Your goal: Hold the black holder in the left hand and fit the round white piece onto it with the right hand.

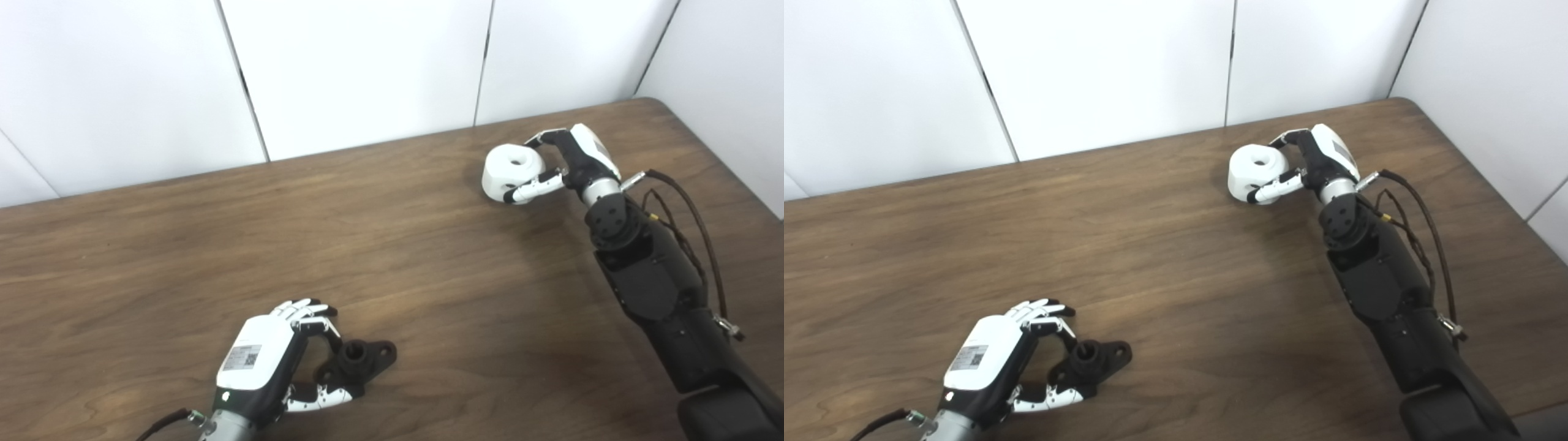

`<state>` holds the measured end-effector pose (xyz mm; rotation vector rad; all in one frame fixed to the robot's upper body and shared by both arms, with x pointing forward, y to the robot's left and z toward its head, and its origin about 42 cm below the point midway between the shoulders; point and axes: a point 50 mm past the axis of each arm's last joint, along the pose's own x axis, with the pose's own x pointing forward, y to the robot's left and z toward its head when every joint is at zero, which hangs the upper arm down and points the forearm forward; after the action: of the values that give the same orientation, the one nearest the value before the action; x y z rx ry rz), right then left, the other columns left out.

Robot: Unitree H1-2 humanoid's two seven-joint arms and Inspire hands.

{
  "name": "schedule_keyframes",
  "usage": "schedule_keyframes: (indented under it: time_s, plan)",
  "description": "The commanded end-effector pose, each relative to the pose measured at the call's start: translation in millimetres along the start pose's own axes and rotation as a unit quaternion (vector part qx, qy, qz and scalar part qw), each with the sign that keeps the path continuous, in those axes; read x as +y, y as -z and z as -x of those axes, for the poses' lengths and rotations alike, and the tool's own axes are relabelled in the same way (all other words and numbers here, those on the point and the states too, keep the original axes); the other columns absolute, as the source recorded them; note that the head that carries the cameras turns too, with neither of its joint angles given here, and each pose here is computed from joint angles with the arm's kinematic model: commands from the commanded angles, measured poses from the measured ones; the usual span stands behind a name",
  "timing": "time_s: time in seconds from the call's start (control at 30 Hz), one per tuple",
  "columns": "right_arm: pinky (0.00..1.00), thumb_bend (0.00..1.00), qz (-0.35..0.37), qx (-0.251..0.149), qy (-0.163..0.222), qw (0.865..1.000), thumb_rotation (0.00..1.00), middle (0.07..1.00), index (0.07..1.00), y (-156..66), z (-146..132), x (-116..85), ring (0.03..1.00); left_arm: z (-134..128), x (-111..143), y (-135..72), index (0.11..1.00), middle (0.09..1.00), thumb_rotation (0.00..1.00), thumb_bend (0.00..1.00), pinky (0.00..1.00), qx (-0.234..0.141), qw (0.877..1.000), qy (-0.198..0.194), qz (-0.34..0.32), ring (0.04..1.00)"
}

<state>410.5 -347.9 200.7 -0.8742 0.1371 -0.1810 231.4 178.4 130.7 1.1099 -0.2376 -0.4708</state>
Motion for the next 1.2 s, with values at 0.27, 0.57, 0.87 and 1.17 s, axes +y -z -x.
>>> schedule_keyframes:
  time_s: [0.27,0.57,0.87,1.17]
  plan:
    - [0.93,0.52,0.01,-0.046,0.04,0.998,0.13,0.809,0.487,-16,-7,-26,0.932,12,-20,10,0.486,0.798,0.05,0.52,0.87,0.044,0.997,0.071,-0.004,0.868]
    - [0.9,0.52,0.018,-0.056,0.037,0.998,0.13,0.81,0.487,-20,-1,-28,0.919,10,-21,8,0.486,0.799,0.06,0.52,0.87,0.045,0.996,0.072,-0.005,0.869]
    - [0.84,0.52,0.045,-0.116,0.017,0.992,0.14,0.787,0.485,-43,34,-31,0.877,6,-21,4,0.486,0.8,0.05,0.52,0.87,0.047,0.996,0.074,-0.005,0.87]
    - [0.86,0.52,0.003,-0.144,-0.003,0.99,0.13,0.769,0.484,-63,78,-19,0.871,1,-22,-5,0.487,0.801,0.06,0.52,0.87,0.047,0.996,0.077,-0.004,0.872]
